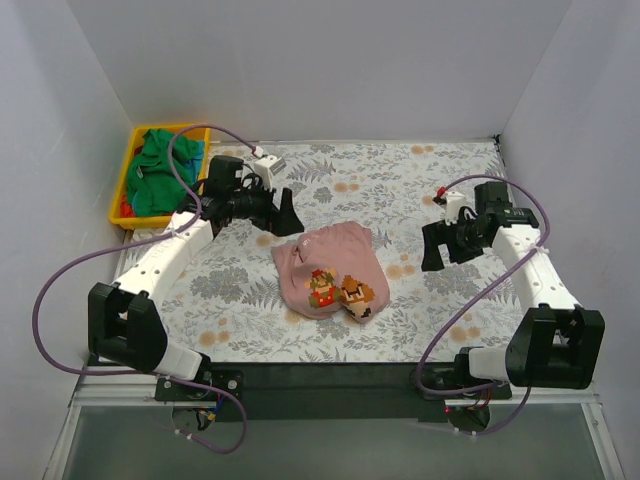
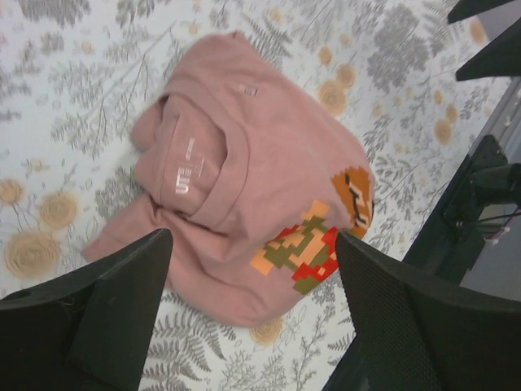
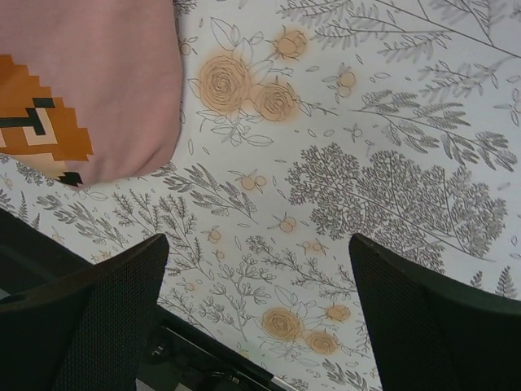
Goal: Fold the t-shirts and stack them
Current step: Move the tshirt to the center of the board, then flatten the tshirt out
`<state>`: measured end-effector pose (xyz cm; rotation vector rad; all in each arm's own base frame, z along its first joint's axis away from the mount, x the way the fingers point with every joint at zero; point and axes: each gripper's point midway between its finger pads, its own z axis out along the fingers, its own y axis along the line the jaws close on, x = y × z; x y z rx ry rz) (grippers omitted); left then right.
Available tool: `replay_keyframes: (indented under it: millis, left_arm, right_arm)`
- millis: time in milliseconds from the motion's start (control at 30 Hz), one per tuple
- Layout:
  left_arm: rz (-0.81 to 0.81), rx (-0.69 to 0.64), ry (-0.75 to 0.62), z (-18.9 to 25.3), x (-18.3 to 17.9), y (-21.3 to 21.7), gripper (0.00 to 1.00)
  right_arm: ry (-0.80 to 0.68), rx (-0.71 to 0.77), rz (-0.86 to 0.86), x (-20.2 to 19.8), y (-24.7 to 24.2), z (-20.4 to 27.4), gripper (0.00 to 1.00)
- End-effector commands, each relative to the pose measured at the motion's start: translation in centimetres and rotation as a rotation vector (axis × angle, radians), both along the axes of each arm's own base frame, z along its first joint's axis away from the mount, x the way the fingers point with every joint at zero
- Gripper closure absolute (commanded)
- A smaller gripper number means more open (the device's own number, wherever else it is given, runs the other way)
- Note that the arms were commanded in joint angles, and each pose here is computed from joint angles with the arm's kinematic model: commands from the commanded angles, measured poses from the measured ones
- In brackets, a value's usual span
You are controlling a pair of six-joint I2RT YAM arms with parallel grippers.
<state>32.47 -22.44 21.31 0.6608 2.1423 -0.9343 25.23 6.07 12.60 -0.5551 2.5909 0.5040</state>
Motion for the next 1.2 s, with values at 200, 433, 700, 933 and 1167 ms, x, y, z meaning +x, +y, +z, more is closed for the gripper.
replay_keyframes:
  millis: [200, 433, 700, 933, 1167]
  left_arm:
    - [0.108, 0.253, 0.212, -10.3, -1.2, 5.0, 0.38]
    - [0.155, 0.342, 0.290, -14.8, 0.3, 5.9, 0.47]
    - [0.134, 0.282, 0.402, -16.8, -0.5, 4.5, 0.46]
    - [0.139, 0.244, 0.448, -17.4, 0.0, 3.7, 0.59]
    - [0.154, 0.193, 0.431, -15.8, 2.9, 2.5, 0.98]
  right_arm:
    - [0.056, 0.062, 0.211, 3.9, 6.4, -1.1, 0.05]
    - [0.084, 0.094, 0.264, 8.1, 10.3, -2.9, 0.14]
    - [0.111, 0.137, 0.321, 10.9, 15.0, -4.5, 0.18]
    - [0.166, 0.153, 0.345, 12.1, 17.7, -7.2, 0.34]
    - [0.100, 0.185, 0.349, 14.6, 18.7, -5.1, 0.80]
